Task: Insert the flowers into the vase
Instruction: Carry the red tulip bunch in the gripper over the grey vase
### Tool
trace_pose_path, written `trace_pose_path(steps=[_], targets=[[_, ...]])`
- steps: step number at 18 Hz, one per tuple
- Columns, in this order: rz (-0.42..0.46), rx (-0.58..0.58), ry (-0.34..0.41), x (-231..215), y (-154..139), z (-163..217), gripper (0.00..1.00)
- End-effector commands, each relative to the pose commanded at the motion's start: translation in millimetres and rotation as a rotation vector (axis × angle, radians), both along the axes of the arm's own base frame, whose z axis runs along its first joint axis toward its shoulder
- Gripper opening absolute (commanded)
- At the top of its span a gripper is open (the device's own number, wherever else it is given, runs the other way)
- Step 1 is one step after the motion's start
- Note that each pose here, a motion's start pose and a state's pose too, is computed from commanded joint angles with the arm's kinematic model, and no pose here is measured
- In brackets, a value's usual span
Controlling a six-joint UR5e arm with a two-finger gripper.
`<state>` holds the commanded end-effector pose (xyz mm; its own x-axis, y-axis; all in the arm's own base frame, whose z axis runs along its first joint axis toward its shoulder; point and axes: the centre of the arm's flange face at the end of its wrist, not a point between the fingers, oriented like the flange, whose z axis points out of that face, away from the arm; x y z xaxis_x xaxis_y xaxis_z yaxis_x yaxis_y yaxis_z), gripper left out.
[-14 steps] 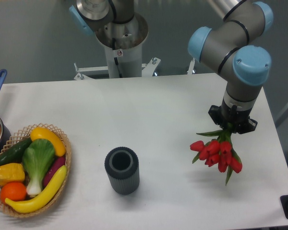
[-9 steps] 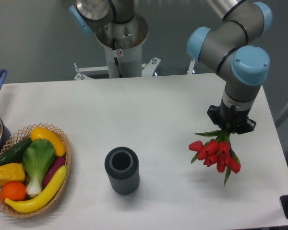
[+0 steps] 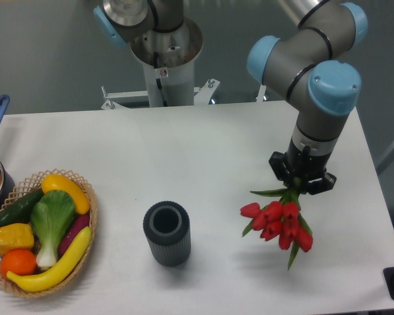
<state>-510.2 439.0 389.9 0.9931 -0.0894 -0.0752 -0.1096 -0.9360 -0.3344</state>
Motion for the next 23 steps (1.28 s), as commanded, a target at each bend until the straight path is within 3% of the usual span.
trace_pose_path(steps=[6, 10, 16, 23], targets=[[0.081, 0.223, -0.023, 7, 18, 31, 0.0], [0.105, 0.413, -0.121, 19, 27, 59, 0.0], [0.067, 0.622, -0.231, 46, 38, 102, 0.0], [-0.031, 0.805, -0.294, 76, 43, 148, 0.0]])
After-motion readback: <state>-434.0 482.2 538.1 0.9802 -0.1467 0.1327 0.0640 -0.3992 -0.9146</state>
